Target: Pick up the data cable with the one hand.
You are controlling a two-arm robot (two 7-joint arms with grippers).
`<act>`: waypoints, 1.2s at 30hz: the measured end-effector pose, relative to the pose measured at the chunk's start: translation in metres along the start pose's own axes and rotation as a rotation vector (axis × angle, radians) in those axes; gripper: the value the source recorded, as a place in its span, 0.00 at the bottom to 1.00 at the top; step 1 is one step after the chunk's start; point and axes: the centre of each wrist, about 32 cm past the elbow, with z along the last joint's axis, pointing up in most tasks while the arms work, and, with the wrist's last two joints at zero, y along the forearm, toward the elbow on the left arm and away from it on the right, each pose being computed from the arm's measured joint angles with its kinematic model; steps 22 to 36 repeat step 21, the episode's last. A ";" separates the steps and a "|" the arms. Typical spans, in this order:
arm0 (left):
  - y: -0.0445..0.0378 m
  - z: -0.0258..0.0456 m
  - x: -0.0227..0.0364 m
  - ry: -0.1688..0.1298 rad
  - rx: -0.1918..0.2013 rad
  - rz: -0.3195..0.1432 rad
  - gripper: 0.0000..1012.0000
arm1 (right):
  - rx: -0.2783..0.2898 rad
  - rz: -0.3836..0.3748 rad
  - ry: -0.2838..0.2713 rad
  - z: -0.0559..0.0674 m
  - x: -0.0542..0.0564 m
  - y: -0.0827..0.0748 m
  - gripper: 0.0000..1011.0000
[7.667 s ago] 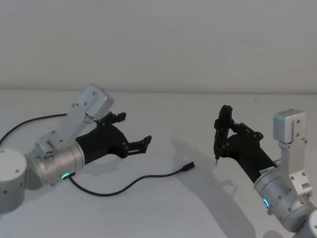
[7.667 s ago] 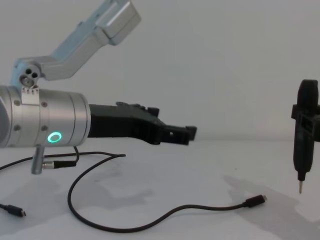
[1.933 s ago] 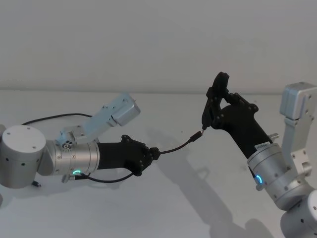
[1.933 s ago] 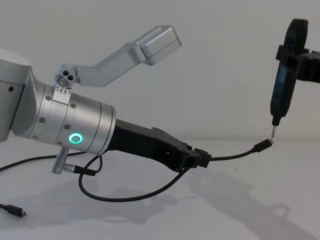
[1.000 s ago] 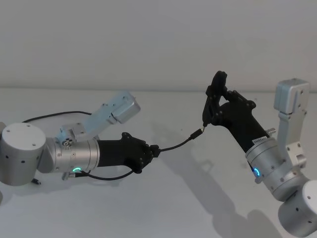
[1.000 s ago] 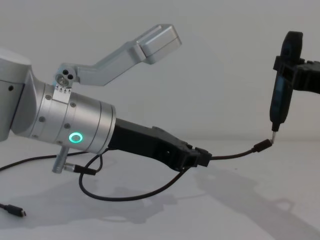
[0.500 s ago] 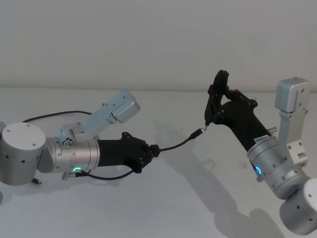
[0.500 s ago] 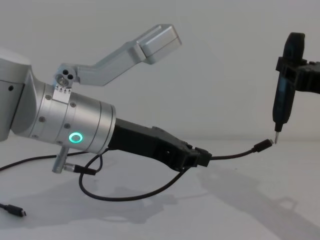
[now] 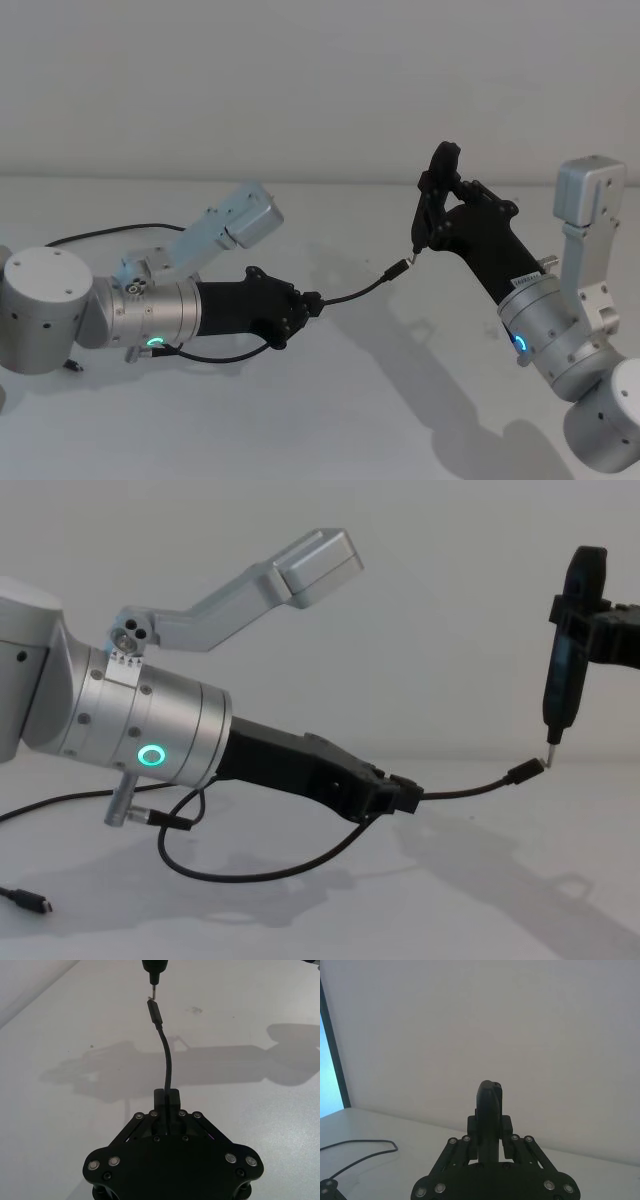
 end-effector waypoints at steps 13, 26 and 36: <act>0.0000 0.0000 0.0000 0.000 0.000 0.000 0.04 | 0.000 0.000 0.001 0.000 0.000 0.000 0.27; 0.0000 0.0000 0.0000 0.000 0.000 0.000 0.04 | 0.000 0.000 0.001 0.000 0.000 0.000 0.27; 0.0000 0.0000 0.0000 0.000 0.000 0.000 0.04 | 0.000 0.000 0.001 0.000 0.000 0.000 0.27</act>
